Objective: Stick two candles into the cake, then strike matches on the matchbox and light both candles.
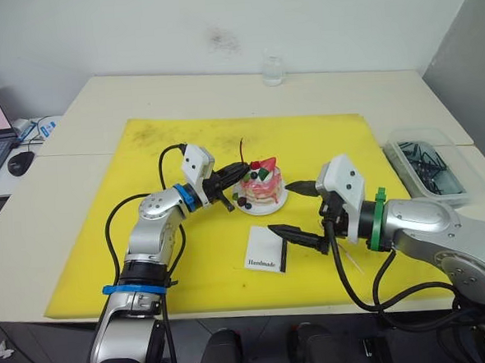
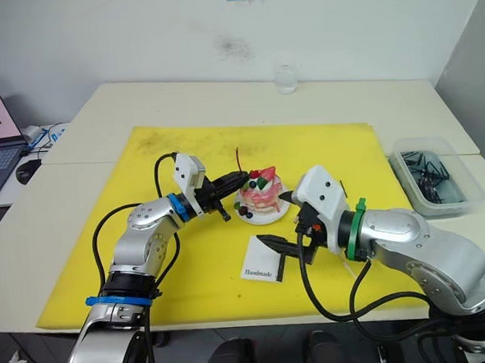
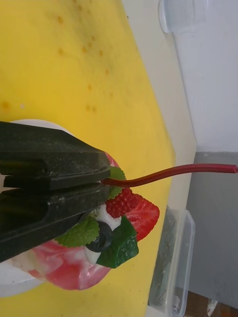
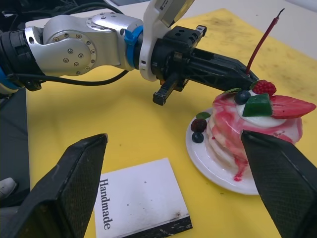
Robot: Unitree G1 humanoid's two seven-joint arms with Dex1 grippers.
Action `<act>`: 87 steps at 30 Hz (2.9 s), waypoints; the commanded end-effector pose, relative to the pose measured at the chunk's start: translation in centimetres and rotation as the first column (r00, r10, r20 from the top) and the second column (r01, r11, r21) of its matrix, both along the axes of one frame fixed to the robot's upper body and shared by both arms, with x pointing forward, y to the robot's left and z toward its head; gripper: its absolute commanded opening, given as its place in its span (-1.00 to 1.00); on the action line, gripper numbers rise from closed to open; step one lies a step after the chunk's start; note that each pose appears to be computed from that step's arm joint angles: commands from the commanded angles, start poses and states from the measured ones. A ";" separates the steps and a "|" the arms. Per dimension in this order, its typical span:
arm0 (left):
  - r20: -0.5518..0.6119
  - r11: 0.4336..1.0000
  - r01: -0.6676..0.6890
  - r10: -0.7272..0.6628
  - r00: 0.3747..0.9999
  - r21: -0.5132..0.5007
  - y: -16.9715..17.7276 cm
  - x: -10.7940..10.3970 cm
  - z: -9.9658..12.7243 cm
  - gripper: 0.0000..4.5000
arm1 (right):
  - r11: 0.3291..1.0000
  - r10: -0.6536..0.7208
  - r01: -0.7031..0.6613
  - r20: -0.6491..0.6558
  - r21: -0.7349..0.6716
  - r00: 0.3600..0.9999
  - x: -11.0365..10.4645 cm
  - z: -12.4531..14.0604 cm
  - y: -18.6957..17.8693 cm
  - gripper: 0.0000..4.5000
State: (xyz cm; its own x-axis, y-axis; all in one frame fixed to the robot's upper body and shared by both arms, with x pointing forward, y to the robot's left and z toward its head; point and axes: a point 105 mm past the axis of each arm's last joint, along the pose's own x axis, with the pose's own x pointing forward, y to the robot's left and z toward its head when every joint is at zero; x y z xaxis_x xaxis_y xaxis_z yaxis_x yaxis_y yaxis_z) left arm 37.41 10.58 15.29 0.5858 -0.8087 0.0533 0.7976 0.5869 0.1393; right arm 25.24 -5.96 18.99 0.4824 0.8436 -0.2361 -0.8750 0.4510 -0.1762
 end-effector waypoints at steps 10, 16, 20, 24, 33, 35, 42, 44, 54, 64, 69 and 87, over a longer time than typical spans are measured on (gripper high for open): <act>-0.030 0.998 -0.003 0.001 1.000 -0.056 -0.4 -0.2 0.8 -0.11 | 1.000 0.011 -0.012 0.045 0.014 0.999 -0.5 0.8 0.1 1.00; 0.007 0.997 -0.052 0.052 0.999 -0.063 0.4 0.1 1.9 0.76 | 1.000 0.009 -0.009 0.044 0.019 0.999 -0.5 0.8 0.2 1.00; 0.023 0.996 -0.066 0.068 0.997 -0.064 0.6 0.2 2.5 0.98 | 1.000 0.007 -0.008 0.044 0.022 0.999 -0.4 0.8 0.3 1.00; 0.034 0.996 -0.068 0.070 0.997 -0.059 0.8 0.1 2.6 0.98 | 1.000 0.005 -0.006 0.049 0.026 0.999 -0.3 0.8 0.3 1.00; 0.055 0.998 -0.060 0.061 0.997 -0.021 2.0 -1.0 3.7 0.98 | 0.999 -0.005 0.002 0.061 0.041 0.998 -0.3 1.1 0.3 1.00; 0.060 0.999 -0.052 0.051 0.997 0.004 2.3 -1.4 3.9 0.98 | 0.999 -0.006 0.003 0.065 0.045 0.998 -0.3 1.2 0.3 1.00; 0.056 0.997 -0.060 0.057 0.997 0.049 3.7 -2.6 4.0 0.98 | 0.998 -0.021 0.015 0.097 0.060 0.995 -0.3 1.8 -0.1 1.00; 0.027 0.996 -0.040 0.038 0.999 0.080 4.6 -4.0 3.6 0.98 | 0.997 -0.040 0.033 0.115 0.064 0.993 -0.4 2.1 -0.8 1.00; -0.173 0.908 0.345 -0.310 0.935 0.238 2.5 -13.6 0.9 0.98 | 0.974 -0.227 0.227 0.034 -0.017 0.973 -2.5 -1.1 -6.6 1.00; -0.110 0.805 0.500 -0.493 0.863 0.320 -1.1 -15.9 0.3 0.98 | 0.873 -0.484 0.476 -0.062 -0.104 0.873 -4.1 -6.2 -10.5 1.00; -0.099 0.799 0.501 -0.498 0.861 0.334 -1.4 -15.6 0.2 0.98 | 0.852 -0.519 0.504 -0.103 -0.142 0.849 -4.5 -8.2 -11.1 1.00; -0.076 0.794 0.489 -0.498 0.864 0.362 -1.6 -15.3 0.1 1.00 | 0.840 -0.535 0.511 -0.115 -0.184 0.837 -3.8 -10.1 -10.4 -0.58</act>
